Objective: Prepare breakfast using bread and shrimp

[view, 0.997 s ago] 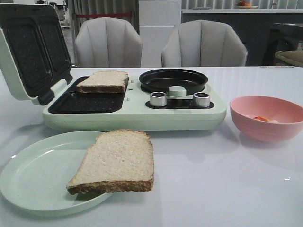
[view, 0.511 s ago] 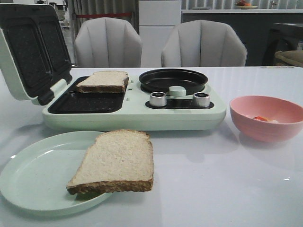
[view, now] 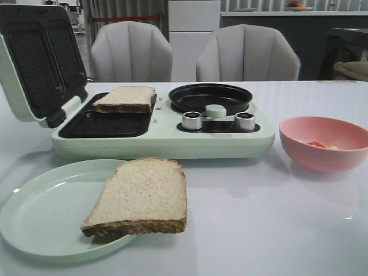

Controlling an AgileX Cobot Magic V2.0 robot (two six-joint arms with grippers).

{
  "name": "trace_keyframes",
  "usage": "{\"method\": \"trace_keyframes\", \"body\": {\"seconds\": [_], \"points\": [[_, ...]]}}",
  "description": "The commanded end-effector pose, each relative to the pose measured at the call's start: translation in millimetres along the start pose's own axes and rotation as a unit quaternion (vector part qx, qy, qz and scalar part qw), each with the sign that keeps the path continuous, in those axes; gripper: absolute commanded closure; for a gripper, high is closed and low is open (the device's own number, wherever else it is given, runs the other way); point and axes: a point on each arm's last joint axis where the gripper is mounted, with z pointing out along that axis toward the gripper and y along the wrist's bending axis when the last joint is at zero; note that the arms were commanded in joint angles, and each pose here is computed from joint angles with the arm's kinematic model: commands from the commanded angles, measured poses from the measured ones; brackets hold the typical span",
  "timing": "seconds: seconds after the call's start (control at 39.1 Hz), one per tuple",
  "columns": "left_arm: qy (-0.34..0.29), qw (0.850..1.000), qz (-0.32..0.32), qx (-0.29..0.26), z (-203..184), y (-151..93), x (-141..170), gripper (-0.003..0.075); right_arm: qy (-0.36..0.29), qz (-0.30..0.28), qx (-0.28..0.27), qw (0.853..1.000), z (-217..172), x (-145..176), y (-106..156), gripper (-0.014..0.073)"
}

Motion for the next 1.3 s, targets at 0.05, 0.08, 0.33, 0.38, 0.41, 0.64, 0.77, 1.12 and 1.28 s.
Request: {"method": "trace_keyframes", "body": {"seconds": [0.05,0.08,0.33,0.38,0.41,0.64,0.77,1.12,1.28], "points": [[-0.059,0.998,-0.007,-0.005,-6.5,0.4,-14.0,0.0263,0.054,0.022,-0.009,0.998,20.5,-31.8,6.1,0.0139],[-0.059,0.998,-0.007,-0.005,-6.5,0.4,-14.0,0.0263,0.072,0.031,-0.012,0.997,26.6,-33.4,6.9,0.0120],[-0.059,0.998,-0.007,-0.005,-6.5,0.4,-14.0,0.0263,0.223,0.113,-0.066,0.966,89.1,-42.8,20.9,0.0084],[-0.059,0.998,-0.007,-0.005,-6.5,0.4,-14.0,0.0263,0.240,0.133,-0.088,0.958,101.2,-40.7,24.9,0.0084],[-0.059,0.998,-0.007,-0.005,-6.5,0.4,-14.0,0.0263,0.244,0.143,-0.102,0.954,106.3,-40.0,27.5,0.0084],[-0.059,0.998,-0.007,-0.005,-6.5,0.4,-14.0,0.0263,0.266,0.207,-0.213,0.917,158.3,-22.2,43.1,0.0084],[-0.059,0.998,-0.007,-0.005,-6.5,0.4,-14.0,0.0263,0.263,0.215,-0.243,0.909,180.6,-10.3,53.1,0.0084],[-0.059,0.998,-0.007,-0.005,-6.5,0.4,-14.0,0.0263,0.334,0.216,-0.248,0.883,244.3,40.6,95.6,0.0086],[-0.059,0.998,-0.007,-0.005,-6.5,0.4,-14.0,0.0263,0.345,0.232,-0.242,0.877,259.8,49.6,96.8,0.0087]]}}
